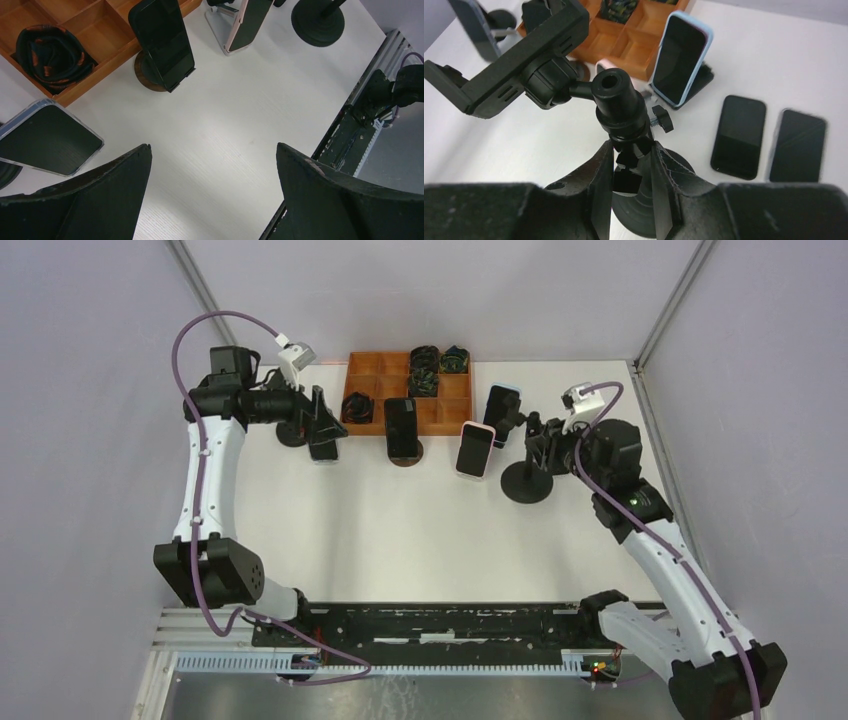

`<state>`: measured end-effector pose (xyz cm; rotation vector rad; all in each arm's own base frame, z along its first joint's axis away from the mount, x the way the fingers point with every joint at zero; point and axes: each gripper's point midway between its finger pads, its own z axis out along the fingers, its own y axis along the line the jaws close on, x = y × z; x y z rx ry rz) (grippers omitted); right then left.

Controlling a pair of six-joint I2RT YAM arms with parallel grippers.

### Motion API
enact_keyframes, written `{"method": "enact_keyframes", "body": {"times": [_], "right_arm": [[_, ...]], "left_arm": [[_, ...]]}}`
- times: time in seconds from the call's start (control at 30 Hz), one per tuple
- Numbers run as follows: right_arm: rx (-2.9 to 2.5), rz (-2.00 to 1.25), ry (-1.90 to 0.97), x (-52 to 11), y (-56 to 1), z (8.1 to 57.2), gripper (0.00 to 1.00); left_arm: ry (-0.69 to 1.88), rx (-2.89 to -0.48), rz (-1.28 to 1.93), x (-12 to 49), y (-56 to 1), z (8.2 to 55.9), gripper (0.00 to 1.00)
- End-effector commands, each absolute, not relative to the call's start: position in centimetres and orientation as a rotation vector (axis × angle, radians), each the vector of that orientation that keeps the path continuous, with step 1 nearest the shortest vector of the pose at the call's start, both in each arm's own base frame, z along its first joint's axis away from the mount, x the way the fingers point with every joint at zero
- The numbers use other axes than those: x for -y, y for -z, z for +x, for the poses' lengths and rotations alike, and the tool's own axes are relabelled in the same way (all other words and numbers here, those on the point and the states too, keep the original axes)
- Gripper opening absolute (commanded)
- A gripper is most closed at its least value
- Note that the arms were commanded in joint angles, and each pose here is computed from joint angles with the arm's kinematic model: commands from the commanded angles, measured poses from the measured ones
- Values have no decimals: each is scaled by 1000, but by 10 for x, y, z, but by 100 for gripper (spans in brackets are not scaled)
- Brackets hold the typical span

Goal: Remove the phone from the phone stand

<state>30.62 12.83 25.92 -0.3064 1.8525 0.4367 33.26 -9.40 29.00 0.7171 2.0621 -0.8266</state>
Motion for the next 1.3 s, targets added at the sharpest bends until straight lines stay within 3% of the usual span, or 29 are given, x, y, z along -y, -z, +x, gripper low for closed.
{"method": "enact_keyframes", "body": {"times": [0.0,0.57,0.97,1.27], "right_arm": [[-1647,-208,-309,-112,-336,341,0],[-1574,-56,-167,-54,-393,440,0],[-1534,-66,-134,-55,-367,531,0],[-1547,-70,-129,-59,-314,583,0]], "left_arm": [[810,-2022,743,93,-306,327,100],[844,-1999,757,94,-308,323,100],[922,-2008,743,98,-304,321,100],[918,-2001,756,98,-301,320,100]]}}
